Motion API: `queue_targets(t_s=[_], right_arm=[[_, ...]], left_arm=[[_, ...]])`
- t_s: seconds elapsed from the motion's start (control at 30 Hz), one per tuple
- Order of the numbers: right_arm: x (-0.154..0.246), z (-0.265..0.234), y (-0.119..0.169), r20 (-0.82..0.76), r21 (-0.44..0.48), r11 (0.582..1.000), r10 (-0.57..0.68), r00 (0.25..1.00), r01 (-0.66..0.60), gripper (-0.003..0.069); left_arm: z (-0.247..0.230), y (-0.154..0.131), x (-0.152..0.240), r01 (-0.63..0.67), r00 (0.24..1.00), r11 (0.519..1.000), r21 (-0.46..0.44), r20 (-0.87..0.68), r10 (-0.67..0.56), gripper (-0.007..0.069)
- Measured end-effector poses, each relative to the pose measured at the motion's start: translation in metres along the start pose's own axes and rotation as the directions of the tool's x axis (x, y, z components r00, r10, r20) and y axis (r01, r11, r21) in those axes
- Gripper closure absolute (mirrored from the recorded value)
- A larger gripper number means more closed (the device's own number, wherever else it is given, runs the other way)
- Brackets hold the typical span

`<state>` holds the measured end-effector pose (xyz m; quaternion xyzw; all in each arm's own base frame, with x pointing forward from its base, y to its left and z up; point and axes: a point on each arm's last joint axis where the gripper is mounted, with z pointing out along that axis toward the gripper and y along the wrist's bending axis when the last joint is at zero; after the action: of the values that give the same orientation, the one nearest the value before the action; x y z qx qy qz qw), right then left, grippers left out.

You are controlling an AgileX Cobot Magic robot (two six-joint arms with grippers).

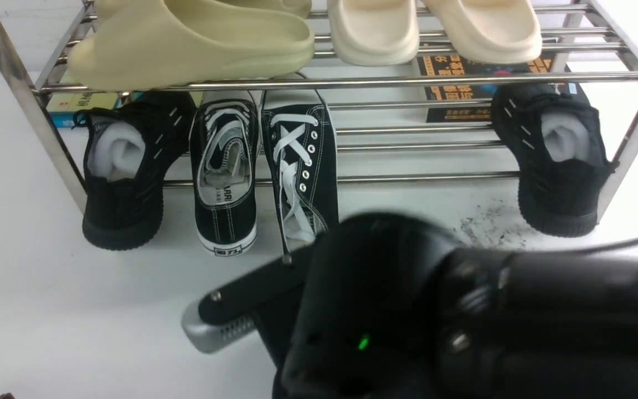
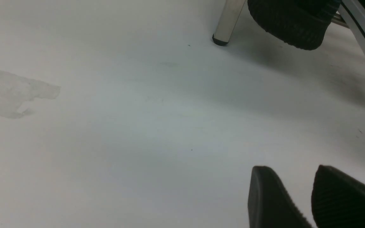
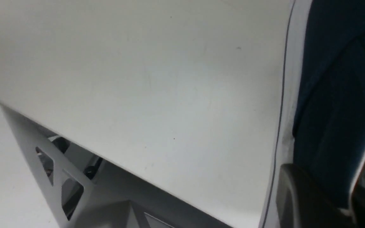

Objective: Take the shoes off the shelf with your hand on the white table.

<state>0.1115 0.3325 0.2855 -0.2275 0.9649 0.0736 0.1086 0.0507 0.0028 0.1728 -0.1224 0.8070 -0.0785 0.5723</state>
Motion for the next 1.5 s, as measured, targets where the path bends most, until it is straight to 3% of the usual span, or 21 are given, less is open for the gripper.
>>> queue_targets(t_s=[0.23,0.6,1.3,1.5], right_arm=[[-0.004,0.033,-0.007,0.103,0.078,0.991,0.099,0.990,-0.107,0.0621],[-0.008,0.080,0.001,0.147,0.092,0.969,0.214,0.966,-0.229,0.0621],[-0.011,0.097,0.007,0.167,0.054,0.976,0.197,0.966,-0.209,0.0610],[-0.011,0.098,0.008,0.171,0.047,0.978,0.193,0.966,-0.204,0.0572]], left_arm=[[0.000,0.000,0.000,0.000,1.000,1.000,0.000,0.000,0.000,0.0384],[0.000,0.000,0.000,0.000,1.000,1.000,0.000,0.000,0.000,0.0384],[0.000,0.000,0.000,0.000,1.000,1.000,0.000,0.001,0.000,0.0384],[0.000,0.000,0.000,0.000,1.000,1.000,0.000,0.001,0.000,0.0384]])
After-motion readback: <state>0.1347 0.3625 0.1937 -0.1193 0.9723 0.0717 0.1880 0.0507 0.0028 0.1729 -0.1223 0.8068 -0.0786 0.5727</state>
